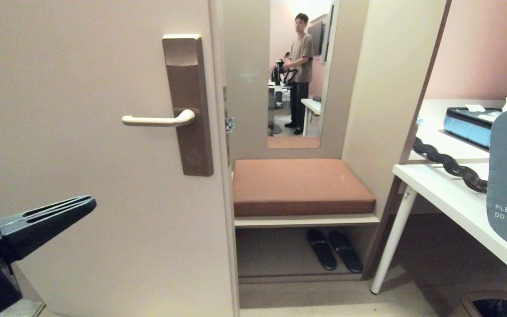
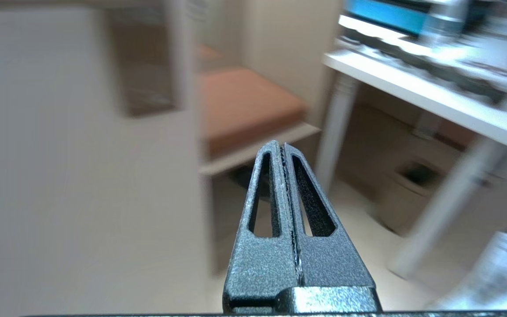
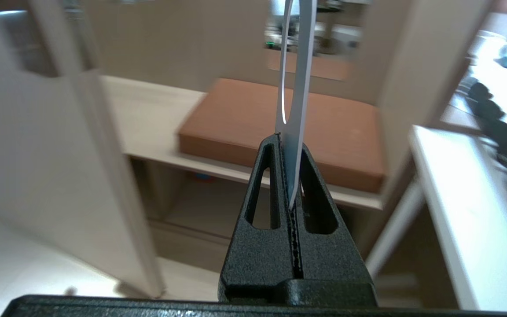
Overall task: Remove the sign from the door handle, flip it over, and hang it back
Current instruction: Hand it to the other hand
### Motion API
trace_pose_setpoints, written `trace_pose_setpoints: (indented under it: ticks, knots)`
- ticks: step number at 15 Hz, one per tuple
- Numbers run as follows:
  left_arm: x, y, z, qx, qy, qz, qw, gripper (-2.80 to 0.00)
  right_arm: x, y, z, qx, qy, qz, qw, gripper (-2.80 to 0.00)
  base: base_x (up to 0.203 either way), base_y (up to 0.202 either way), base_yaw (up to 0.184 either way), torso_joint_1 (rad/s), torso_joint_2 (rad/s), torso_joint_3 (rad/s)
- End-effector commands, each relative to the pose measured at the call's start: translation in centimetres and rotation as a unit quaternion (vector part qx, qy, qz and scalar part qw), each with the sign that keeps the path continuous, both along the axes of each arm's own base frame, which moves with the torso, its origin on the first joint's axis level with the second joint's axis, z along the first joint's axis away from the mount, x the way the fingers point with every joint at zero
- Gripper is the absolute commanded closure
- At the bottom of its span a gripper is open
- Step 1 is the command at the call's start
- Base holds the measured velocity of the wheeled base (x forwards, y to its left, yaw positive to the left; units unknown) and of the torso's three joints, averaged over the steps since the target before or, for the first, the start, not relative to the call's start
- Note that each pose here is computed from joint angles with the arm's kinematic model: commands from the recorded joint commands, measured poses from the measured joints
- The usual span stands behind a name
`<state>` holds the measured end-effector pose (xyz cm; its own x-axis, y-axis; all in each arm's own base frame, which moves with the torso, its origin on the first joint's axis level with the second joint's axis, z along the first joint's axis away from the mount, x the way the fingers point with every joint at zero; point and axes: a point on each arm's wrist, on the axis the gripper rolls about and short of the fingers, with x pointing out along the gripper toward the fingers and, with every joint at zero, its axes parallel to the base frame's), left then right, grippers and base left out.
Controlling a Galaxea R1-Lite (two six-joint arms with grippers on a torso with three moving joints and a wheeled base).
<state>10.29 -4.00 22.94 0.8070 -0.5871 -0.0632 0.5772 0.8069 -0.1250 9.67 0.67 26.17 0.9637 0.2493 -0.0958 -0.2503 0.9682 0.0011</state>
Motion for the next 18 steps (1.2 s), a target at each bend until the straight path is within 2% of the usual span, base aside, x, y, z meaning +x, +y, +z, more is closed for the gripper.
trace_pose_setpoints:
  ticks: [1, 4, 7, 11, 15, 18]
  knots:
    - [2.5, -1.1, -0.7, 0.002, 0.05, -0.042, 0.9979, 0.0, 1.0, 0.1, 0.3, 0.002, 0.007, 0.03, 1.0, 0.0, 0.0, 0.0, 0.0, 0.0, 0.0, 0.0]
    - [3.5, -1.9, -1.0, 0.0, 0.064, -0.089, 0.994, 0.0, 1.5, 0.4, 0.5, 0.008, 0.011, 0.086, 0.996, 0.0, 0.0, 0.0, 0.0, 0.0, 0.0, 0.0]
    - [4.3, -3.1, -1.5, 0.004, 0.074, -0.118, 0.9903, 0.0, 2.1, 0.7, 0.4, 0.005, 0.016, 0.156, 0.988, 0.0, 0.0, 0.0, 0.0, 0.0, 0.0, 0.0]
    - [4.9, -4.4, -2.0, 0.009, 0.086, -0.147, 0.9853, 0.0, 3.5, 1.1, 0.3, -0.009, 0.016, 0.261, 0.965, 0.0, 0.0, 0.0, 0.0, 0.0, 0.0, 0.0]
    - [5.9, -5.1, -2.3, 0.005, 0.091, -0.177, 0.98, 0.0, 5.6, 1.7, 1.5, -0.003, 0.012, 0.332, 0.943, 0.0, 0.0, 0.0, 0.0, 0.0, 0.0, 0.0]
    - [7.1, -5.9, -2.1, -0.002, 0.088, -0.183, 0.9791, 0.0, 6.3, 3.4, 1.9, -0.003, 0.012, 0.38, 0.925, 0.0, 0.0, 0.0, 0.0, 0.0, 0.0, 0.0]
